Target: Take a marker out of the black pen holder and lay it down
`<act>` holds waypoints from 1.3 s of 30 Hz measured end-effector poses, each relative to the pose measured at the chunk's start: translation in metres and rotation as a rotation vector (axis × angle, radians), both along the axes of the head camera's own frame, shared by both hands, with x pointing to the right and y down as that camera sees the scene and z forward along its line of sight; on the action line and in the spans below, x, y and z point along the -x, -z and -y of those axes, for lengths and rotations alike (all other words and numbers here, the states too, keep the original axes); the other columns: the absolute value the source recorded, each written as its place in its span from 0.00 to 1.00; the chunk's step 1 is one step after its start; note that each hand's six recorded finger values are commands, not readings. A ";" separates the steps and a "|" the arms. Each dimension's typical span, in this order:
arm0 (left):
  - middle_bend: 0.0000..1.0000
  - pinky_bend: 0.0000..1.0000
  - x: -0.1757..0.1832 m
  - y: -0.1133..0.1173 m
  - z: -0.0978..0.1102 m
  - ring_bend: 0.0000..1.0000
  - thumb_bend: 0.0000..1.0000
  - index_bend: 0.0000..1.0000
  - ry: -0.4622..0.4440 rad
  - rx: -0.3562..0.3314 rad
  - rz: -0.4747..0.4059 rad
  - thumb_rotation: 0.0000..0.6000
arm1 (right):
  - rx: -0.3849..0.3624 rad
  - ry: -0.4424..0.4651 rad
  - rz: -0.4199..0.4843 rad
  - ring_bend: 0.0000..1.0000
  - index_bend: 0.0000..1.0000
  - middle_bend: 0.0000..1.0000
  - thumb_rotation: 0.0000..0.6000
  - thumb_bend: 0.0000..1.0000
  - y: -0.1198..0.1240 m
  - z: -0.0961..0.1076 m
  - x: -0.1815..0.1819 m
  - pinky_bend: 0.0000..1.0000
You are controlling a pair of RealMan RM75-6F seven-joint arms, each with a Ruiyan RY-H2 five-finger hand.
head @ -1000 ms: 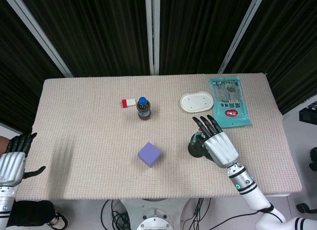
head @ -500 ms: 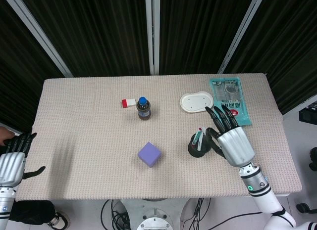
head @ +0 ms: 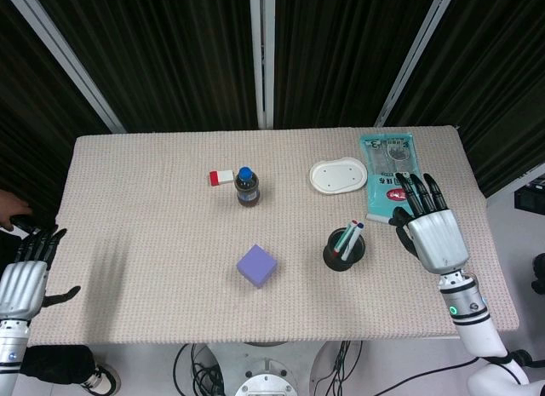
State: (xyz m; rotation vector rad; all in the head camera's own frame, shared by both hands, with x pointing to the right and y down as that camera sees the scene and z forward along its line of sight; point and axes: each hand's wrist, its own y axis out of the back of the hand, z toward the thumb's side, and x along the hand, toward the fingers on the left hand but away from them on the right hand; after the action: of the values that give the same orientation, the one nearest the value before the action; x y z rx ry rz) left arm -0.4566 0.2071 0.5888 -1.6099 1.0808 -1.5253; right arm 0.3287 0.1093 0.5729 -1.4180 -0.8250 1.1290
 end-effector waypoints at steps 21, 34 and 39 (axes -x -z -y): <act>0.00 0.00 0.005 -0.009 0.000 0.00 0.12 0.06 0.016 0.029 0.011 1.00 | 0.147 -0.057 -0.046 0.00 0.71 0.03 1.00 0.33 -0.081 -0.032 -0.033 0.00; 0.00 0.00 0.006 -0.008 -0.005 0.00 0.12 0.06 0.015 0.023 0.007 1.00 | 0.267 0.013 -0.048 0.00 0.00 0.00 1.00 0.03 -0.087 -0.074 -0.033 0.00; 0.00 0.00 0.005 -0.005 -0.006 0.00 0.12 0.06 0.014 0.015 0.003 1.00 | 0.255 -0.005 -0.033 0.00 0.00 0.00 1.00 0.02 -0.072 -0.080 -0.039 0.00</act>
State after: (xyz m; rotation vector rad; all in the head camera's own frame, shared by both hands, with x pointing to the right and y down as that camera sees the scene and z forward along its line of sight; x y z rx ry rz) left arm -0.4613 0.2126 0.5941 -1.6129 1.0837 -1.5486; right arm 0.3681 0.1893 0.6448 -1.6020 -0.6785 1.2930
